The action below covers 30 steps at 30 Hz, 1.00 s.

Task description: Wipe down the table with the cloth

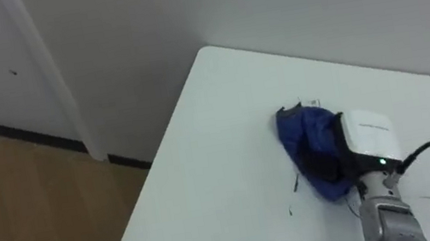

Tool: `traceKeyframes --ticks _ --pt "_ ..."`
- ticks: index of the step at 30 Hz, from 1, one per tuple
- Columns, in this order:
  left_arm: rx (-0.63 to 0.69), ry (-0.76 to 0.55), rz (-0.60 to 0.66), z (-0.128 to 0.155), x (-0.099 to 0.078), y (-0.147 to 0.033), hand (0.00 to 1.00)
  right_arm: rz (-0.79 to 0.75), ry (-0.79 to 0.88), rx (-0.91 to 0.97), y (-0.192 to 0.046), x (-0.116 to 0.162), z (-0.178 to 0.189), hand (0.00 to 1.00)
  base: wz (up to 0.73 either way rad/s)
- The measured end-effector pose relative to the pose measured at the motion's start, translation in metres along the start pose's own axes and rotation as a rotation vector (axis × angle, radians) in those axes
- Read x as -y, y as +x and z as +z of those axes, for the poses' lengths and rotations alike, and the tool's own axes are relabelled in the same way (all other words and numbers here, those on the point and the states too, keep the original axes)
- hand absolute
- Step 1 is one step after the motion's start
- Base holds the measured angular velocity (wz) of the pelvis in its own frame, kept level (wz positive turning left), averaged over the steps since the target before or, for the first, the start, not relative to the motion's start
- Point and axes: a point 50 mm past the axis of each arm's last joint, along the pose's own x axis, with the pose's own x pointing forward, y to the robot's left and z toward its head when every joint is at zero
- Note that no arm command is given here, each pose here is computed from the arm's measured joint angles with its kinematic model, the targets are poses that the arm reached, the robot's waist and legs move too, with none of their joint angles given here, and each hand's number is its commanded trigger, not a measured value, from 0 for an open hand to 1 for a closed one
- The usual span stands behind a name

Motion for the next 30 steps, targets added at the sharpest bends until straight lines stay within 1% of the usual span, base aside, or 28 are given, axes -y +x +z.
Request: traceKeyframes --ticks 1,4,6,9,12,14,16,18,19,21,22,23,24,26,27,30 --pt "0.004 0.002 0.006 0.000 -0.001 0.000 0.00 -0.004 0.014 -0.019 -0.002 -0.001 -0.004 1.00 0.42" --pt "-0.002 -0.017 0.042 0.000 -0.007 0.001 0.00 -0.038 0.071 -0.141 -0.019 -0.006 -0.029 1.00 0.28" --pt "-0.020 -0.034 0.058 -0.004 -0.010 0.001 0.00 -0.063 0.130 -0.234 -0.027 -0.008 -0.044 1.00 0.17" --pt "-0.058 -0.044 0.084 -0.015 -0.014 -0.001 0.00 -0.105 0.159 -0.407 -0.041 -0.006 -0.076 1.00 0.11" --pt "-0.064 -0.057 0.097 -0.016 -0.017 -0.001 0.00 -0.115 0.181 -0.485 -0.050 -0.006 -0.090 1.00 -0.02" --pt "-0.041 -0.049 0.090 -0.008 -0.015 0.000 0.00 -0.112 0.192 -0.502 -0.049 -0.005 -0.090 1.00 -0.20" --pt "-0.015 -0.027 0.075 0.000 -0.011 0.001 0.00 -0.107 0.188 -0.476 -0.039 -0.004 -0.081 1.00 -0.25" --pt "0.008 0.003 0.049 0.008 -0.003 0.001 0.00 -0.082 0.158 -0.431 -0.025 -0.001 -0.065 1.00 -0.66" --pt "0.009 0.014 0.039 0.010 0.000 0.001 0.00 -0.068 0.151 -0.408 -0.022 -0.002 -0.057 1.00 -0.84" --pt "0.018 0.047 0.005 0.019 0.010 0.001 0.00 -0.020 0.089 -0.248 -0.010 0.001 -0.020 1.00 -0.69" --pt "0.028 0.059 0.000 0.022 0.012 0.001 0.00 -0.005 0.073 -0.196 -0.009 0.001 -0.008 1.00 -0.48" --pt "0.052 0.086 -0.011 0.030 0.014 0.001 0.00 0.025 0.050 -0.080 -0.008 -0.001 0.021 1.00 -0.33" --pt "0.064 0.099 -0.013 0.034 0.015 0.001 0.00 0.043 0.044 -0.027 -0.009 -0.002 0.035 1.00 -0.39" --pt "0.111 0.126 -0.023 0.049 0.019 0.002 0.00 0.107 0.037 0.186 -0.017 -0.005 0.090 1.00 -0.15" --pt "0.135 0.132 -0.024 0.058 0.019 0.002 0.00 0.124 0.048 0.253 -0.021 -0.007 0.110 1.00 0.04" --pt "0.137 0.130 -0.033 0.059 0.023 0.000 0.00 0.148 0.042 0.362 -0.027 -0.011 0.139 1.00 0.00"
